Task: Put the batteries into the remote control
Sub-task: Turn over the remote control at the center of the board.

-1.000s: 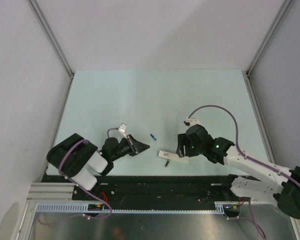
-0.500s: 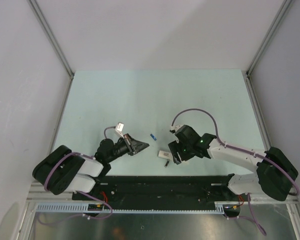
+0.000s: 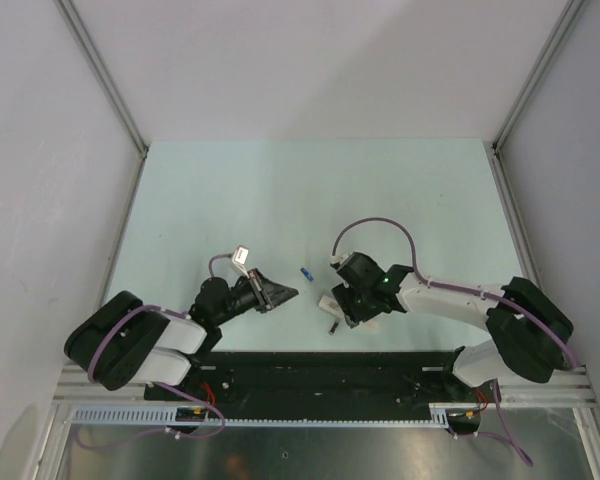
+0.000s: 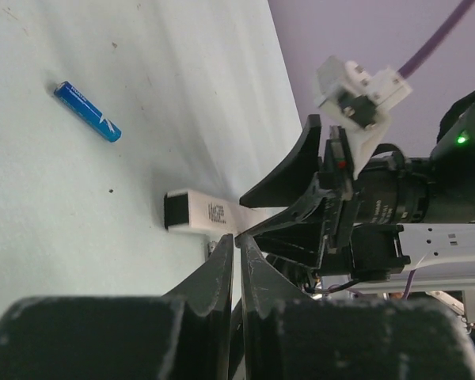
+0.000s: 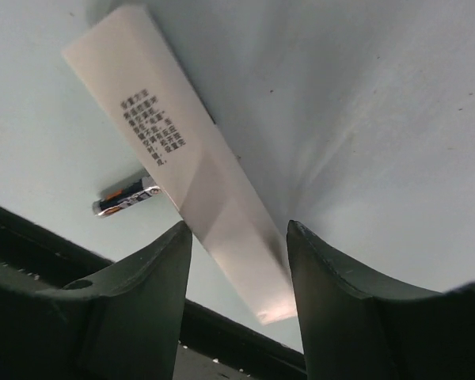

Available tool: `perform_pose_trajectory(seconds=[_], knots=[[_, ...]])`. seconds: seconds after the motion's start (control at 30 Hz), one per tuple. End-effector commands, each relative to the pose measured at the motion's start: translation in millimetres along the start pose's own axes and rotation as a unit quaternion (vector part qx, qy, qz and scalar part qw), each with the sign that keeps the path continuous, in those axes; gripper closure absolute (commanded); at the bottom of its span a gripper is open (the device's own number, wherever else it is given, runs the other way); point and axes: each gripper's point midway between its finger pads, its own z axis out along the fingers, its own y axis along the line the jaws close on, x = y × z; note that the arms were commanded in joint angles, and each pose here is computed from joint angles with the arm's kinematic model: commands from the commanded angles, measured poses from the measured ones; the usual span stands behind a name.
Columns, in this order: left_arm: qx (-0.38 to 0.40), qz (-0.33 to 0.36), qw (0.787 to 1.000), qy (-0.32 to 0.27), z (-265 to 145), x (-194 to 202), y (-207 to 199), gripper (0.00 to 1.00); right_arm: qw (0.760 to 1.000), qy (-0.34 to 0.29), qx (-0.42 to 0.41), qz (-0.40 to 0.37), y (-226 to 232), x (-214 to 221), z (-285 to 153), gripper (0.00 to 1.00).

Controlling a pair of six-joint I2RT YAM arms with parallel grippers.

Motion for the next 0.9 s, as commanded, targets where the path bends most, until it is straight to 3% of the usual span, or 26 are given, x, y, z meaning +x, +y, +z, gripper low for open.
perform_pose_trajectory(seconds=[0.0,0.13,0.2,0.3,0.33,0.47,0.53,0.63,0.67,0.77,0.87], knots=[[-0.016,-0.011,1.0,0.016,-20,19,14,0.9,0.999,0.014,0.033,-0.006,-5,4,7,0.44],[-0.018,-0.011,1.0,0.015,-21,19,15,0.9,0.999,0.015,0.04,-0.009,-7,5,10,0.44],[-0.017,-0.011,1.0,0.014,-21,19,14,0.9,0.999,0.015,0.043,-0.006,-7,5,11,0.51],[-0.019,-0.012,1.0,0.014,-21,19,15,0.9,0.999,0.01,0.044,0.004,-7,3,11,0.71],[-0.023,-0.013,1.0,0.007,-21,17,17,0.9,0.999,0.003,0.048,0.006,-8,0,9,0.81],[-0.022,-0.033,0.999,-0.01,-19,9,13,0.59,0.997,-0.033,0.057,0.042,-12,-14,-3,0.99],[-0.001,-0.031,0.999,-0.024,-16,-1,-1,0.49,0.996,-0.049,0.037,0.067,-8,-22,-11,1.0],[0.054,-0.018,0.997,-0.053,-13,-23,-37,0.22,0.988,-0.104,-0.05,0.105,14,-50,-38,1.0],[0.069,-0.019,0.996,-0.06,-13,-29,-47,0.08,0.979,-0.139,-0.093,0.115,24,-66,-52,1.0],[0.118,0.0,0.991,-0.064,-13,-42,-80,0.05,0.95,-0.183,-0.217,0.133,56,-88,-82,1.0],[0.164,0.025,0.984,-0.057,-13,-50,-111,0.11,0.912,-0.223,-0.319,0.132,81,-108,-116,1.0]])
